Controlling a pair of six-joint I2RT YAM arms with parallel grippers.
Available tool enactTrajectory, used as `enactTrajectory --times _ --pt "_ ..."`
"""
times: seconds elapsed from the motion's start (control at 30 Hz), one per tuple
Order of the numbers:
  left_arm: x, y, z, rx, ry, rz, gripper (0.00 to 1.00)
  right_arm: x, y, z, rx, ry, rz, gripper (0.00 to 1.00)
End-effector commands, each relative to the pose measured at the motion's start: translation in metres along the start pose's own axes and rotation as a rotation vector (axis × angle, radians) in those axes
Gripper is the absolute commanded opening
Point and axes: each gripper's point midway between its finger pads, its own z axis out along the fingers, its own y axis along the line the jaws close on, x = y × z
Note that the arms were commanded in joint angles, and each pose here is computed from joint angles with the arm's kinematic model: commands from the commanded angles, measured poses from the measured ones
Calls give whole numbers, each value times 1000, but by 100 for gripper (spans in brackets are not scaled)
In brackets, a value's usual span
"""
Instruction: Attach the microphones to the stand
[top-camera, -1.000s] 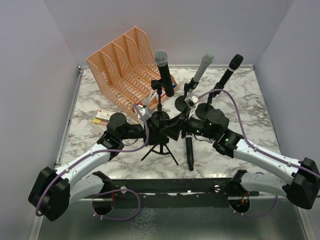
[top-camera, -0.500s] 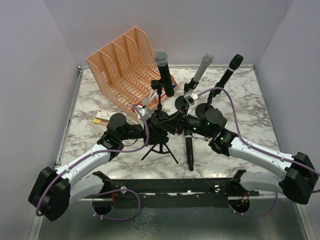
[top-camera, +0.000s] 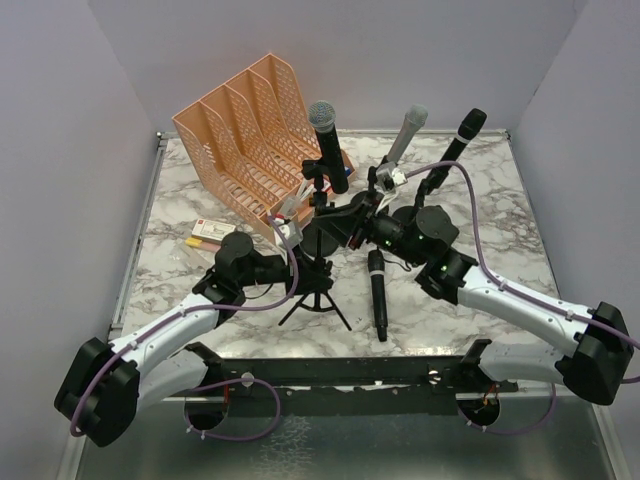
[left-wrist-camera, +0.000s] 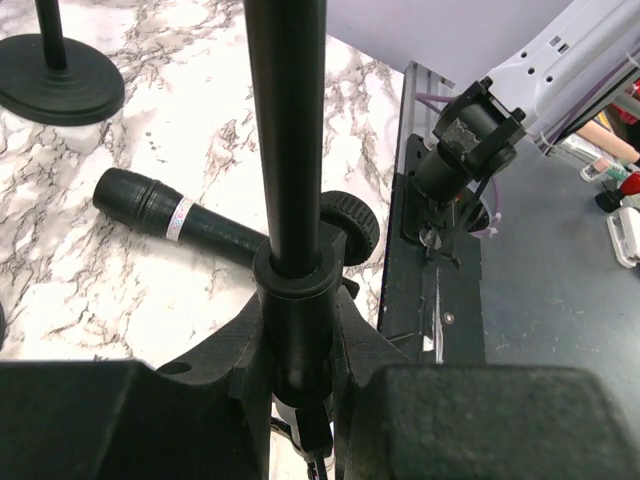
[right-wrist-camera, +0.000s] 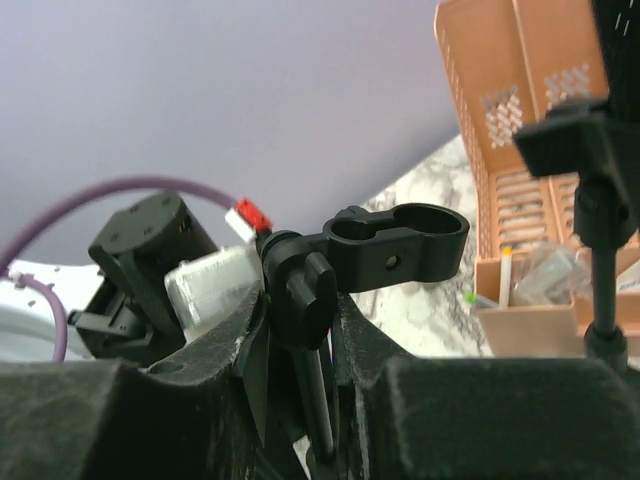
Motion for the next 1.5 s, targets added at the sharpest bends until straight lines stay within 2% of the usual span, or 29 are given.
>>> enactTrajectory --times 0.0,0.27,0.5,0.57,0.63,0.7,0.83,0.93,1.17,1.3,1.47 --pt "20 0 -7 -15 58 -29 0 -83 6 10 43 -230 -127 20" --pt "38 10 -14 -71 158 -17 0 -113 20 16 21 -277 -166 20" --pt "39 12 -15 -91 156 0 0 -120 24 15 19 -274 -165 20" --pt "37 14 -15 -102 151 3 9 -117 24 17 17 -252 -172 20" --pt "27 17 -15 -128 121 23 30 -109 23 17 16 -215 -175 18" --pt "7 13 -16 -139 52 70 45 -95 20 14 11 -179 -170 17" --pt "-30 9 -20 -179 -74 160 63 -71 22 9 -37 -140 -130 16" --pt "-43 11 -24 -209 -100 220 71 -54 27 10 -89 -111 -68 16" --pt "-81 10 -25 -256 -207 220 76 -30 28 16 -130 -39 -14 14" --pt "-105 9 -26 -279 -275 199 74 -26 33 16 -160 -18 -3 14" --pt "-106 13 -21 -279 -269 181 67 -23 39 16 -198 -5 17 14"
